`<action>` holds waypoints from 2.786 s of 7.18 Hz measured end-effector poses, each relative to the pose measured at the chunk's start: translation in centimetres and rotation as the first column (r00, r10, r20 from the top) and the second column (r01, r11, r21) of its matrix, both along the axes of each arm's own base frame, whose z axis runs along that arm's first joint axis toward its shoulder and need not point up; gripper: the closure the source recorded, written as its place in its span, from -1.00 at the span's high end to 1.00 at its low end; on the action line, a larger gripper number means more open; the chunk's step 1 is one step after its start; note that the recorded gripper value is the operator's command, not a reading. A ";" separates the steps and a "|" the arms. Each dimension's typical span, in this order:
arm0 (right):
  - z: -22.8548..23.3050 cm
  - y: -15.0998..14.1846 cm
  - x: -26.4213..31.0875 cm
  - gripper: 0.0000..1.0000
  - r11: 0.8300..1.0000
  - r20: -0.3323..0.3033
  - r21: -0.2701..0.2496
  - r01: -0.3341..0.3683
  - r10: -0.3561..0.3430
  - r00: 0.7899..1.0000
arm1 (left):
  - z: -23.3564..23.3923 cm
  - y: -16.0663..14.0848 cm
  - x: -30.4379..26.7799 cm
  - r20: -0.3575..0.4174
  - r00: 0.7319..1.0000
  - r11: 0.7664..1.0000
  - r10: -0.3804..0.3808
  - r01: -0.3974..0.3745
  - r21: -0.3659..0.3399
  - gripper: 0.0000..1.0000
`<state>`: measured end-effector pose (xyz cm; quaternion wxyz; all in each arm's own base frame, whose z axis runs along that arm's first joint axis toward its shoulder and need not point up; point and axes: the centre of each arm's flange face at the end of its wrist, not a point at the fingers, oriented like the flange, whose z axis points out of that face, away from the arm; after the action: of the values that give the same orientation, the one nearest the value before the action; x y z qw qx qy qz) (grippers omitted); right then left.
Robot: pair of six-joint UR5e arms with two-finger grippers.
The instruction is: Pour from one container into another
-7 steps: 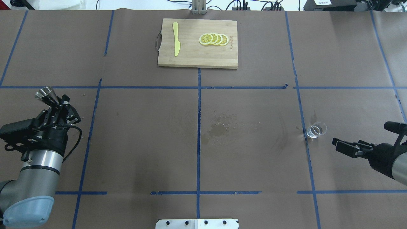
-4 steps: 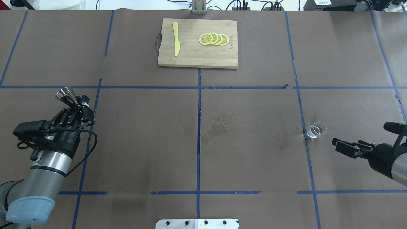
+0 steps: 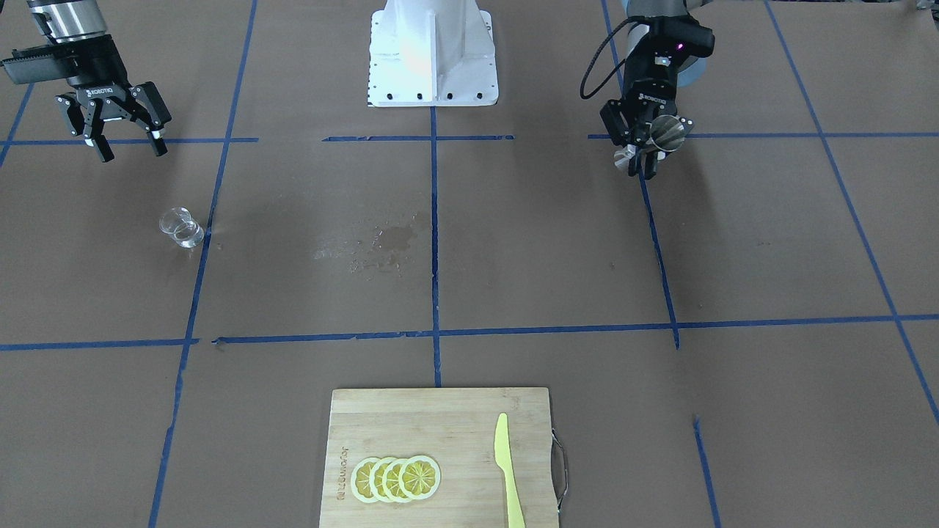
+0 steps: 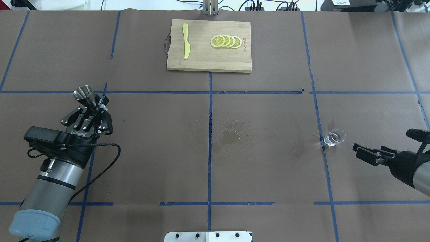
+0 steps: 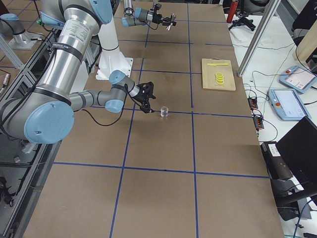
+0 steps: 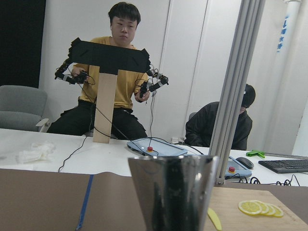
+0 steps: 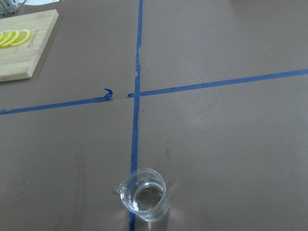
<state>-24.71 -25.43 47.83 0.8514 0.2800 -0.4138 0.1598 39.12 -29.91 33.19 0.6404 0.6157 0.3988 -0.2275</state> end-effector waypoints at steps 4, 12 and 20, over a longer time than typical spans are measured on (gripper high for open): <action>0.7 3.0 -5.7 1.00 0.969 -0.103 0.227 -0.099 0.125 0.987 | -2.2 0.0 1.3 0.001 1.000 1.000 0.000 0.000 0.019 -1.00; 5.8 1.9 -14.2 1.00 0.907 -0.176 0.372 -0.196 0.276 0.945 | -2.2 0.0 1.3 0.006 1.000 1.000 0.002 -0.002 0.020 -1.00; 6.6 -1.5 -16.0 0.93 0.887 -0.179 0.377 -0.266 0.352 0.919 | -2.2 0.0 1.3 0.026 1.000 1.000 -0.002 0.001 0.024 -1.00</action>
<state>-40.75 -26.98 54.43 0.7962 0.5051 -0.2780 0.1834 40.44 -29.91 30.96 0.6378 0.6266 0.3928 -0.2153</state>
